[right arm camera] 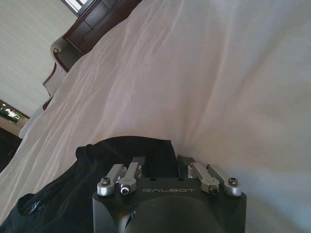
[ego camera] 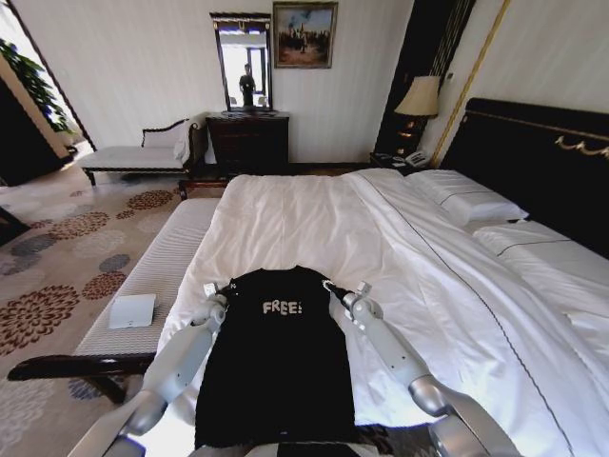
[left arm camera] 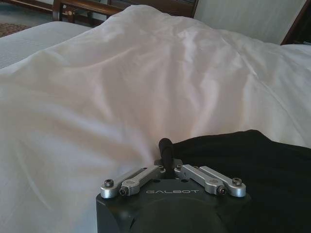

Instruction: Fold the clothes on the bed.

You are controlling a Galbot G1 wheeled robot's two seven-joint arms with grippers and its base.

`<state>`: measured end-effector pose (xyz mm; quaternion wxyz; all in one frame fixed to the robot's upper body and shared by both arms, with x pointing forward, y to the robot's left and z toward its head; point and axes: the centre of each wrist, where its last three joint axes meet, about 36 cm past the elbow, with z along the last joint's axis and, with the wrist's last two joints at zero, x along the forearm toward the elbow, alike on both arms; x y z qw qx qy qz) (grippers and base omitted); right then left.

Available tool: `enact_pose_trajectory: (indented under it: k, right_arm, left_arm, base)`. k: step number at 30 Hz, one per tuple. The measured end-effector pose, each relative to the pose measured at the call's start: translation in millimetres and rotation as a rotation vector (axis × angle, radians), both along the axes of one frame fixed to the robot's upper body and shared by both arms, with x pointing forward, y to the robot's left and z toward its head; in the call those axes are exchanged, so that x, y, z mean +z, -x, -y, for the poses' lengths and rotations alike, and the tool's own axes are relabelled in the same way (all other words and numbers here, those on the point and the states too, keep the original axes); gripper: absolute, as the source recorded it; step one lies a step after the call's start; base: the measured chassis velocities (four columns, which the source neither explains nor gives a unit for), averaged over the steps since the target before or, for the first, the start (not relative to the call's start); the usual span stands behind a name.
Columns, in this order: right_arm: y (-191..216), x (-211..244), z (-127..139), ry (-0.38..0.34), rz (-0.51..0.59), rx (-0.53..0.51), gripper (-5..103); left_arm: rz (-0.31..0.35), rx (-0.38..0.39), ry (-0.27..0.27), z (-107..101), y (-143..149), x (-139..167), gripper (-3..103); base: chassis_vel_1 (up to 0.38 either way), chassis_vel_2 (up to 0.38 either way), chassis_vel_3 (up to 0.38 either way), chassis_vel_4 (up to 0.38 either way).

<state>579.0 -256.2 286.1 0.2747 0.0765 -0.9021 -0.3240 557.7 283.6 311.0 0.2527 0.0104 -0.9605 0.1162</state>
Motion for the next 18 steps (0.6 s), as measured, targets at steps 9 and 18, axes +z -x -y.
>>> enact_pose_trajectory:
  k: [9,18]
  right_arm:
    - [-1.6,-1.1,-3.8,0.015,0.009,0.000,7]
    - [-1.9,5.6,-2.0,0.042,0.041,-0.005,1]
  left_arm:
    - [0.003,-0.006,0.001,2.2,-3.1,0.3,2]
    - [0.019,-0.010,-0.003,1.1,-4.7,6.8,2]
  base:
    - [0.000,0.000,0.000,0.000]
    - [0.000,0.000,0.000,0.000]
